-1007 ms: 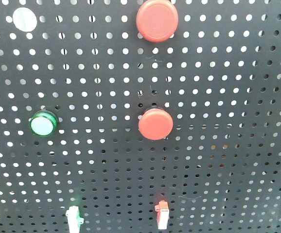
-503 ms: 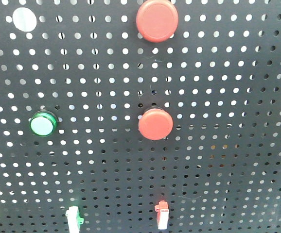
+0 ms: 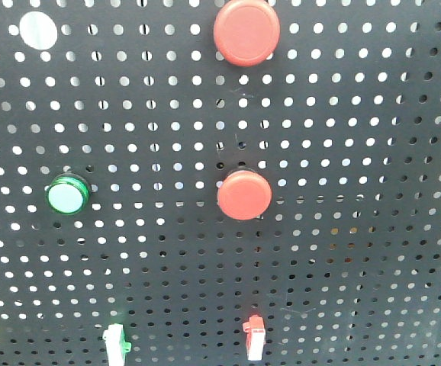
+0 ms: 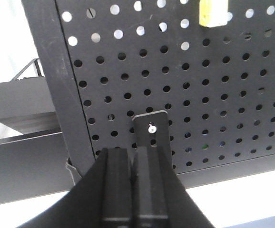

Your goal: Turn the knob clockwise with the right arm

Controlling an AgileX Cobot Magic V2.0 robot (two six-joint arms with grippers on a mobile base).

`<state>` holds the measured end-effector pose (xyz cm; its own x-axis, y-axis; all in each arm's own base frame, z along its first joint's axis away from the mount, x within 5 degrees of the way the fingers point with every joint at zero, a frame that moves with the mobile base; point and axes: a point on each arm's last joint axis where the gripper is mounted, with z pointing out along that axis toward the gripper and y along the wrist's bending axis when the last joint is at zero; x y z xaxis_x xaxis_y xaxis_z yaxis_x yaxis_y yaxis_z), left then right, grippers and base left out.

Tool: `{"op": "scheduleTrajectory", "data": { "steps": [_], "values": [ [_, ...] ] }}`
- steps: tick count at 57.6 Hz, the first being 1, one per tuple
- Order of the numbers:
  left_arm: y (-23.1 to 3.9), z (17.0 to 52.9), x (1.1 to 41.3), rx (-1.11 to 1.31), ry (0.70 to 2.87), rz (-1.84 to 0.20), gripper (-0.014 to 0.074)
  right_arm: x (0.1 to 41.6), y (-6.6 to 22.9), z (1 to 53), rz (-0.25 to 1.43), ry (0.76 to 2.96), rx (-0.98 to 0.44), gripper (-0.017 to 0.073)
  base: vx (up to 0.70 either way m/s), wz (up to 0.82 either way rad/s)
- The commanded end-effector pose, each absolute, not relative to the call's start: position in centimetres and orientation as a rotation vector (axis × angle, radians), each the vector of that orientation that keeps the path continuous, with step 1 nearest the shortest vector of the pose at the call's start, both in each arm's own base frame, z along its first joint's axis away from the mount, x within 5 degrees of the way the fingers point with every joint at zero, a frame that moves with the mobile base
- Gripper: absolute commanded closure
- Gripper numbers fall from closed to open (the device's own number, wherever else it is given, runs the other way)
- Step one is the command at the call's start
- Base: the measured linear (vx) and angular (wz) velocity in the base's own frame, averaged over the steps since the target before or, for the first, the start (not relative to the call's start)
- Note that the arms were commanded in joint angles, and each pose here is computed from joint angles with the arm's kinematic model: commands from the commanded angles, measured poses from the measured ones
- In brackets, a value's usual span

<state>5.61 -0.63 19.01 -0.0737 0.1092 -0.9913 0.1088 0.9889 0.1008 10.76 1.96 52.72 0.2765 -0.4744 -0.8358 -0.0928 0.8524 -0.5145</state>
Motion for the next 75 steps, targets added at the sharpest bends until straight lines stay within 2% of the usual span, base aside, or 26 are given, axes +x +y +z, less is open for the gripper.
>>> {"op": "scheduleTrajectory", "data": {
  "steps": [1,18,26,42,54,75],
  "values": [
    [-0.6,18.8,5.6,0.153,1.580,-0.003,0.0600,10.9,2.0,54.3,-0.263,1.210,-0.505,0.0491,0.00,0.00],
    [-0.6,18.8,5.6,0.153,1.580,-0.003,0.0600,12.3,2.1,53.8,-0.263,1.257,-0.534,0.0305,0.00,0.00],
    [-0.6,18.8,5.6,0.153,1.580,-0.003,0.0600,12.3,1.9,54.0,-0.281,1.240,-0.517,0.0266,0.00,0.00],
    [-0.6,18.8,5.6,0.153,1.580,-0.003,0.0600,12.3,1.7,54.1,-0.311,1.238,-0.507,0.0273,0.00,0.00],
    [-0.6,18.8,5.6,0.153,1.580,-0.003,0.0600,12.3,1.7,54.1,-0.312,1.238,-0.508,0.0314,0.00,0.00],
    [-0.6,18.8,5.6,0.153,1.580,-0.003,0.0600,14.6,1.7,53.3,-0.262,1.304,-0.492,0.0332,0.00,0.00]
  ]
}}
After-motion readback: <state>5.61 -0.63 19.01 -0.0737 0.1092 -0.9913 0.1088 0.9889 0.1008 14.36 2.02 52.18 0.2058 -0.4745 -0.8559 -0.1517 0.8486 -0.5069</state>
